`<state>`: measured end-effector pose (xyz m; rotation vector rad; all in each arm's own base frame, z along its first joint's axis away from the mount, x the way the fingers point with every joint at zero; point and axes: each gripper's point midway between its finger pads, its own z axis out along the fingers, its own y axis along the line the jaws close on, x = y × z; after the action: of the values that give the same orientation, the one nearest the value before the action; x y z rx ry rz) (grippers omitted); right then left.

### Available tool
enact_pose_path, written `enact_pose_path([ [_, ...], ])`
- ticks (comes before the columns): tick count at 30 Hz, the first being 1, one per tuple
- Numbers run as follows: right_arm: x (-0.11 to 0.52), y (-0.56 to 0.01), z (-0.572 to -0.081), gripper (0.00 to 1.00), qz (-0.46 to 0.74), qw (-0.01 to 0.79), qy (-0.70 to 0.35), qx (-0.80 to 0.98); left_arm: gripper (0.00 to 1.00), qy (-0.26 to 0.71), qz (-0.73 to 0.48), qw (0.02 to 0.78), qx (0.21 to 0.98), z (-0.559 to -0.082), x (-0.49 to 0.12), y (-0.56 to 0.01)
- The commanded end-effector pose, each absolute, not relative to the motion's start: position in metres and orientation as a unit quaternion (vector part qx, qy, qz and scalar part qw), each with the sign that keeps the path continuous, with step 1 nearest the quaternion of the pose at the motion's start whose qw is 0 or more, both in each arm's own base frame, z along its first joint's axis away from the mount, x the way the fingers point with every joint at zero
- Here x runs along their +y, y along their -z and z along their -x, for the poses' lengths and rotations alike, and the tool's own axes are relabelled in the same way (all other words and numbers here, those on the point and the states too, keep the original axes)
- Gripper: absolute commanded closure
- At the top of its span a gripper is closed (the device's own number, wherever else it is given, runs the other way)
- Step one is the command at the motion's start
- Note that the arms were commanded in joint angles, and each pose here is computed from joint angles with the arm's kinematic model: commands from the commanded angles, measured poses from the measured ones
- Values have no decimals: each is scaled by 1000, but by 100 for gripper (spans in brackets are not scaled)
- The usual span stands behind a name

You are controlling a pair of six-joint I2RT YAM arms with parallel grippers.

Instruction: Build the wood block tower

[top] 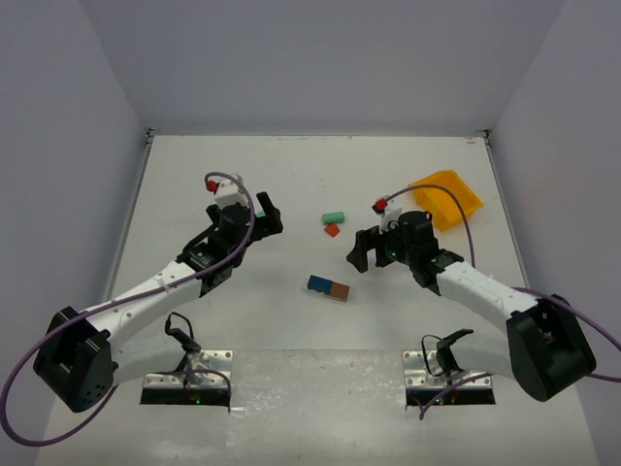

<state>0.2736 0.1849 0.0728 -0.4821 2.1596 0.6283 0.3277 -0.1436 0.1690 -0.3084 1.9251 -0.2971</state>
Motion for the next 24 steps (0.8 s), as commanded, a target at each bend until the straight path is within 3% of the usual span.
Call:
enact_pose_path([
  [1, 186, -82, -284, 1, 199, 433, -242, 845, 0, 142, 135, 565, 801, -334, -146, -182],
  [9, 202, -106, -315, 1, 347, 454, -199, 796, 0, 171, 107, 554, 807, -336, -161, -176],
  [17, 235, -104, -367, 1, 554, 380, -155, 724, 0, 185, 93, 552, 808, -333, -165, -178],
  [24, 239, -76, -386, 1, 647, 315, -141, 679, 0, 181, 105, 558, 803, -332, -157, -180],
])
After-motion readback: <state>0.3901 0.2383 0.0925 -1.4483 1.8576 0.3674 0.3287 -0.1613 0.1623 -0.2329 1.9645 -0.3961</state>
